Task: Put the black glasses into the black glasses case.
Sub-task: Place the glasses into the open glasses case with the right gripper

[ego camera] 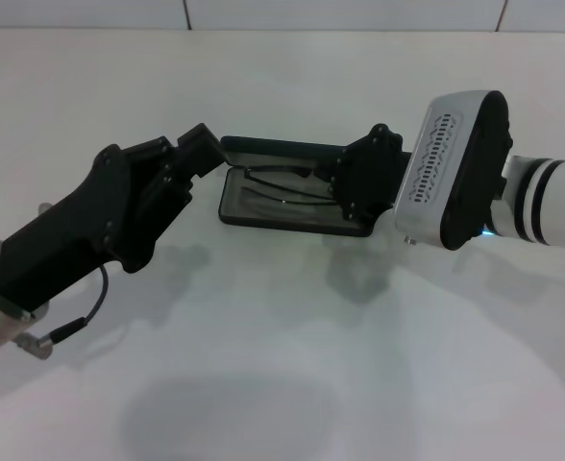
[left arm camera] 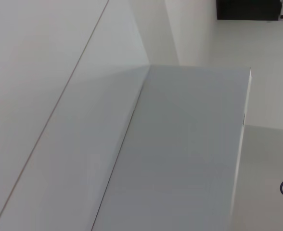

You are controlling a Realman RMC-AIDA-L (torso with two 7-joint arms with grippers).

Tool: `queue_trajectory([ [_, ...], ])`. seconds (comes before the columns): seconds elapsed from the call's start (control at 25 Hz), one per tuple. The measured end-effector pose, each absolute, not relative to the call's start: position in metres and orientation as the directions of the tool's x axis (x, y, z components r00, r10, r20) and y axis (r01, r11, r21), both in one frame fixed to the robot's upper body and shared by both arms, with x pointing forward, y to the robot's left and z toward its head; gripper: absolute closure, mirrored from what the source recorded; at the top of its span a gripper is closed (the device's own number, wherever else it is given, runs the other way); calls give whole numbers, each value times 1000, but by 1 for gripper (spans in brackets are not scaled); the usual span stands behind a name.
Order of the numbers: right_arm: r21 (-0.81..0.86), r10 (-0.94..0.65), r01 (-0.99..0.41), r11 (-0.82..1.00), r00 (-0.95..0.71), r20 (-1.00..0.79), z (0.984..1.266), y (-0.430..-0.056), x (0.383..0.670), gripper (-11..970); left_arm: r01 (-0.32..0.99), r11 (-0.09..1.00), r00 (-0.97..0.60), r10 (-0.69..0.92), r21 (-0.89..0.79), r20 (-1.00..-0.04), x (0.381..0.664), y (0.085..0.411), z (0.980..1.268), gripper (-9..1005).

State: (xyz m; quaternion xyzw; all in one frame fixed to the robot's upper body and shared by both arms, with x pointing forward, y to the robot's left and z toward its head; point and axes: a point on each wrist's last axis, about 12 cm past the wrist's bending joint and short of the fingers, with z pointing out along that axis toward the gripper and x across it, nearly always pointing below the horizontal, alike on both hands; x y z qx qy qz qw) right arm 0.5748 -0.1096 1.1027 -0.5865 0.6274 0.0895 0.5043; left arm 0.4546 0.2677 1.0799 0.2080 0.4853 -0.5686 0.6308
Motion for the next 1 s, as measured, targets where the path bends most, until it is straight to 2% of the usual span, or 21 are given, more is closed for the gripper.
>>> queue_trajectory([
  [1.0,-501,-672,-819,279,205,-711,1099,-107,581,929,918,274,-116,-506,-287,-855,458,265,1079,943],
])
